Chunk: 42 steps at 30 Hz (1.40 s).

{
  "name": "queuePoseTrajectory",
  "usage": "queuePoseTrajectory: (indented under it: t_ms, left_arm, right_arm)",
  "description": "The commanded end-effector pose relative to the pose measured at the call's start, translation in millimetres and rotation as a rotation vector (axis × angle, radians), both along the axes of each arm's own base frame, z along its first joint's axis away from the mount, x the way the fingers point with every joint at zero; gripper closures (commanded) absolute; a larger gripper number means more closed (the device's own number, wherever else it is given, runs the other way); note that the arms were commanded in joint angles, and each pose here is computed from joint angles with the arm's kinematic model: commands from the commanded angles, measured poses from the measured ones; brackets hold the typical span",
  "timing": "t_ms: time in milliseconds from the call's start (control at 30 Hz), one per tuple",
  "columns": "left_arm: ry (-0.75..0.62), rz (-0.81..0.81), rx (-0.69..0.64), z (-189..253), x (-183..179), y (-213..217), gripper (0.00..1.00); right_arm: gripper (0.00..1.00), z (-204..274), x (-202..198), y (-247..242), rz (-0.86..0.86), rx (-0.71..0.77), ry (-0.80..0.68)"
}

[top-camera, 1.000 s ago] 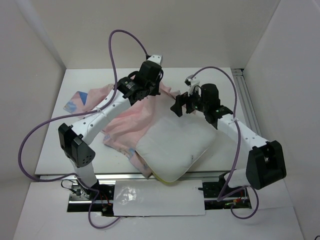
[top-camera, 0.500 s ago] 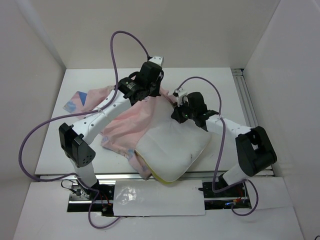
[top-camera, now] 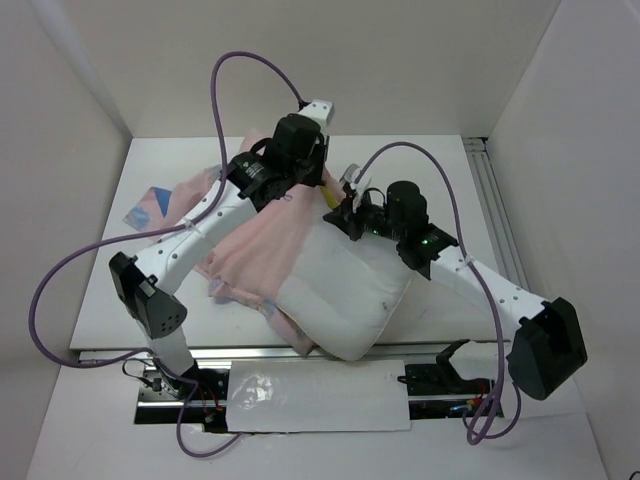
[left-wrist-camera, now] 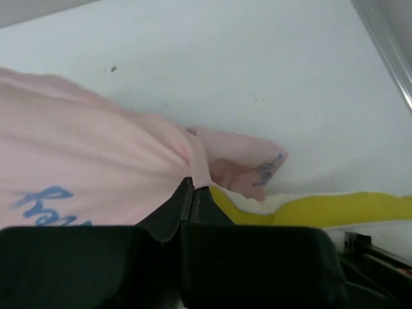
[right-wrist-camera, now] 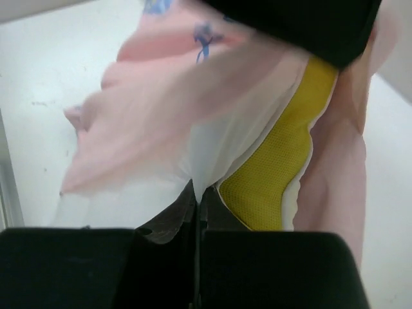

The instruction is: Put the pillow into the pillowcase

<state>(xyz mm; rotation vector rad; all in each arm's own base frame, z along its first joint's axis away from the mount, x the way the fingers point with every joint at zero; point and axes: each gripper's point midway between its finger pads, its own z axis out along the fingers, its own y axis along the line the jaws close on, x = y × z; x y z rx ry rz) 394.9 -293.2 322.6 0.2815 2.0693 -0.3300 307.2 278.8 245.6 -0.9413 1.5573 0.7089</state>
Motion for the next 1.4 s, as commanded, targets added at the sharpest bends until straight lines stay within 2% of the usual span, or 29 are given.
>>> queuePoseTrajectory:
  t_ms: [0,67,100,133,200,233,400,467,567,633,833,867,900,933,967,1000,1033,1067,1100,1133,1167,1200,1233,1333,1367]
  left_arm:
    - [-0.162,-0.237,-0.168,76,-56,-42,1.0]
    - [-0.157,-0.334,-0.204,78,-79,-57,1.0]
    - [-0.147,-0.383,-0.214,78,-92,-65,1.0]
    - [-0.139,-0.421,-0.224,78,-99,-71,1.0]
    - [-0.111,-0.52,-0.247,77,-121,-83,1.0]
    - [-0.096,-0.561,-0.248,73,-133,-91,1.0]
    - [-0.064,-0.658,-0.272,69,-152,-100,1.0]
    - [-0.031,-0.683,-0.264,59,-157,-101,1.0]
    - [-0.007,-0.699,-0.243,44,-156,-106,1.0]
    - [0.053,-0.709,-0.219,18,-152,-110,1.0]
    - [0.215,-0.516,-0.222,-46,-72,-83,1.0]
    - [0.228,-0.475,-0.229,-51,-56,-74,0.98]
    - [0.255,-0.457,-0.216,-67,-46,-75,0.96]
    - [0.259,-0.454,-0.221,-69,-40,-75,0.82]
    - [0.273,-0.432,-0.215,-75,-31,-69,0.77]
    - [0.303,-0.445,-0.228,-84,-26,-68,0.65]
    - [0.304,-0.457,-0.246,-78,-28,-71,0.65]
    - [0.318,-0.456,-0.248,-83,-25,-70,0.45]
    - [0.316,-0.444,-0.25,-83,-20,-65,0.34]
    - [0.321,-0.439,-0.256,-83,-21,-65,0.23]
    - [0.309,-0.442,-0.261,-76,-22,-64,0.07]
    - [0.293,-0.422,-0.261,-72,-18,-58,0.0]
    - [0.286,-0.397,-0.248,-73,-17,-53,0.0]
    - [0.236,-0.338,-0.254,-50,-28,-34,0.0]
    - [0.26,-0.263,-0.233,-65,-31,-20,0.0]
  right_arm:
    - [1.0,90,1,20,0.069,0.205,-0.262]
    - [1.0,100,10,23,0.039,0.269,-0.267]
    - [1.0,89,14,28,0.026,0.288,-0.242]
    - [1.0,105,17,28,0.018,0.357,-0.299]
    - [1.0,103,20,29,0.004,0.432,-0.284]
    - [1.0,110,19,33,0.029,0.476,-0.322]
    - [1.0,110,18,27,0.045,0.573,-0.318]
    - [1.0,109,29,22,-0.018,0.591,-0.303]
    - [1.0,111,36,12,-0.092,0.66,-0.286]
    - [0.97,105,46,0,-0.15,0.701,-0.249]
    - [0.9,40,97,-29,-0.389,0.601,0.017]
    - [0.83,29,101,-32,-0.403,0.586,0.056]
    - [0.79,15,103,-36,-0.419,0.552,0.097]
    - [0.73,5,104,-39,-0.432,0.542,0.147]
    - [0.58,-18,111,-48,-0.481,0.497,0.219]
    - [0.46,-35,114,-56,-0.51,0.464,0.288]
    - [0.37,-35,113,-54,-0.502,0.469,0.297]
    - [0.31,-37,118,-64,-0.528,0.456,0.317]
    - [0.2,-53,115,-69,-0.548,0.411,0.386]
    - [0.0,-60,116,-75,-0.573,0.388,0.421]
    - [0.0,-61,120,-83,-0.6,0.373,0.446]
    - [0.0,-69,120,-91,-0.64,0.347,0.48]
    - [0.0,-92,111,-100,-0.692,0.258,0.552]
    - [0.0,-102,94,-120,-0.77,0.153,0.616]
    - [0.0,-102,92,-130,-0.824,0.137,0.607]
